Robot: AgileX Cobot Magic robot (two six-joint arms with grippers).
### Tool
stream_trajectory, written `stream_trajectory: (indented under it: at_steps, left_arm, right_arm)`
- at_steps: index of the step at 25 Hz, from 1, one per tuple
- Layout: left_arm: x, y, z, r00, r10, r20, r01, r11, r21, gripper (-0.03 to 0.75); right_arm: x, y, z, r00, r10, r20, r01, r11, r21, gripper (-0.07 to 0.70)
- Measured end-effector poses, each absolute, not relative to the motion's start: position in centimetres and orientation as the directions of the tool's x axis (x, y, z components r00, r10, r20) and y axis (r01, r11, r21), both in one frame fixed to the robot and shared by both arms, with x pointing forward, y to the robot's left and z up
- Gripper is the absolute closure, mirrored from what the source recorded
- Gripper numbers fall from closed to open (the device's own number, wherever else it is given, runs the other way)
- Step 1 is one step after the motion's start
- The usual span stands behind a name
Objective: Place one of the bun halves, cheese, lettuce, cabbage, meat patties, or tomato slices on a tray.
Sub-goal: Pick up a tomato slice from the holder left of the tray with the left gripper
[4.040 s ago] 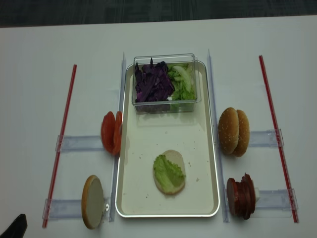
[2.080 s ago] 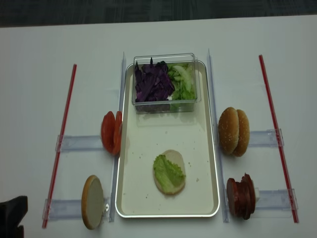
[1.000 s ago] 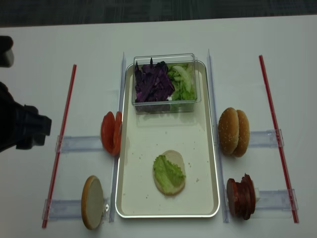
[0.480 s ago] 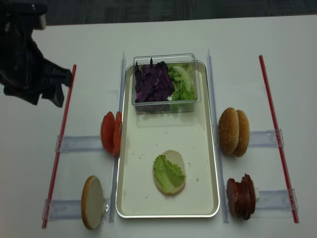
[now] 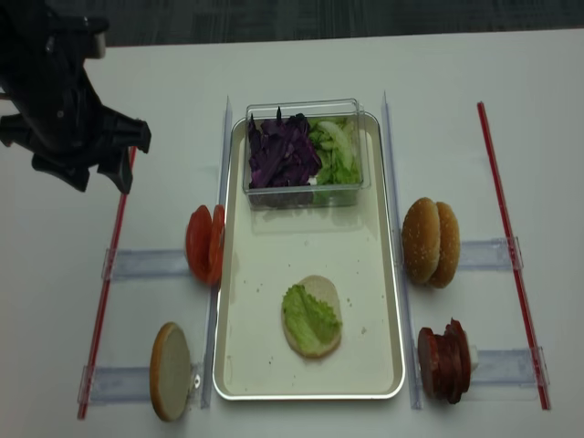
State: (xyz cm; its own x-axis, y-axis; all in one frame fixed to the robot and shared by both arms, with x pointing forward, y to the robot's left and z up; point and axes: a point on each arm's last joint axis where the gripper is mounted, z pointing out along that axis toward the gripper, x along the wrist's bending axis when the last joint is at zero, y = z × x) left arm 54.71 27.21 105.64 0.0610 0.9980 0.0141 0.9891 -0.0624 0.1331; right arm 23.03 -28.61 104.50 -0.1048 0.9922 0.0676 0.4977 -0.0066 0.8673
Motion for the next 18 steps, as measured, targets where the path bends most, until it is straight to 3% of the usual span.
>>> stream_trajectory:
  at_steps: [13,18]
  left_arm:
    - [54.1,19.5,105.6,0.121,0.993,-0.014,0.968,-0.115,0.223,0.301]
    - [53.9,15.8,103.3,0.149,0.989,0.019,0.972,-0.15,0.178,0.301]
  right_arm:
    - [23.0,-28.6,104.5,-0.105,0.992,0.068,0.498,-0.007,0.867,0.147]
    - [23.0,-28.6,104.5,-0.105,0.992,0.068,0.498,-0.007,0.867,0.146]
